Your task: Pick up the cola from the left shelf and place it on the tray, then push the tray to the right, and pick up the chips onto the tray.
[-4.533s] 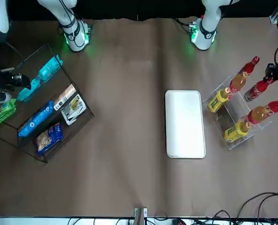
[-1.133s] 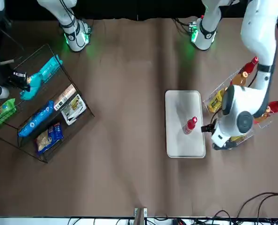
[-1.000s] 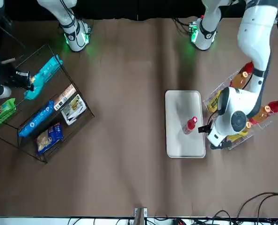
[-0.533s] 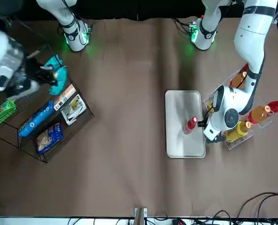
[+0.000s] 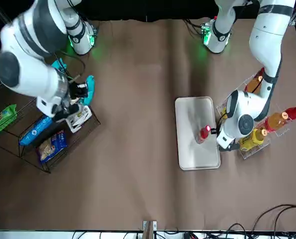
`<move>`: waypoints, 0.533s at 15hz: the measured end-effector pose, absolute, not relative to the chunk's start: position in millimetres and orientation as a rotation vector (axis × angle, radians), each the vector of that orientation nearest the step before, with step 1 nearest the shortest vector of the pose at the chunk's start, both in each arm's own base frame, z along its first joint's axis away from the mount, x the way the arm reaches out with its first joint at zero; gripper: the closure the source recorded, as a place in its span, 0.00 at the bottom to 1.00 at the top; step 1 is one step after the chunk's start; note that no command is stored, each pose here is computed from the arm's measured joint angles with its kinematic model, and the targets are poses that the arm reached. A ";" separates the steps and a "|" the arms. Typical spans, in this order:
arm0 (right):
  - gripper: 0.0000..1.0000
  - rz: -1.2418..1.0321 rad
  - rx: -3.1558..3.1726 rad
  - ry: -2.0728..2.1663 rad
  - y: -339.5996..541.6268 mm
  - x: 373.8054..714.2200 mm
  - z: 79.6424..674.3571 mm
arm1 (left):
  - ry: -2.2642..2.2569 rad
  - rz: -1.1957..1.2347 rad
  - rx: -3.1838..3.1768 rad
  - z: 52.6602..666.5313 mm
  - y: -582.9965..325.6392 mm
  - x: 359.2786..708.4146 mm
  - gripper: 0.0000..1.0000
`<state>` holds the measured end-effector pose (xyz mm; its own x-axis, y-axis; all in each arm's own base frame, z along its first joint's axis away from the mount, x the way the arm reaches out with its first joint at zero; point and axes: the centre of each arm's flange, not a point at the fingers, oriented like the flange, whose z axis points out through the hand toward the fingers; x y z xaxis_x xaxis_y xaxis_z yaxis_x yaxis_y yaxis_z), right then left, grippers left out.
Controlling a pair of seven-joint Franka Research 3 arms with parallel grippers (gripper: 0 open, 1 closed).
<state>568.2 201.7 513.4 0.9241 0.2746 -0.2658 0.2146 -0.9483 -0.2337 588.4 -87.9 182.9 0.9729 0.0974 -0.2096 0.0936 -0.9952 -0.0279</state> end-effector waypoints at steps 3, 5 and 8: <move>0.93 0.491 -2.879 -0.379 214.5 577.1 478.3 | -0.150 0.325 -3.104 183.1 -88.3 588.9 0.93; 0.93 0.540 -2.877 -0.378 221.9 584.9 443.1 | -0.129 0.292 -3.114 187.7 -98.6 593.5 0.93; 0.93 0.551 -2.876 -0.377 224.3 594.5 412.6 | -0.149 0.260 -3.124 194.7 -147.4 593.9 0.93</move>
<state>594.5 224.3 412.6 0.8988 0.2813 -0.3362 0.2112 -0.9499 -0.2304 593.9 -147.4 194.7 0.9818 0.0947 -0.1648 0.0942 -0.9955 -0.0108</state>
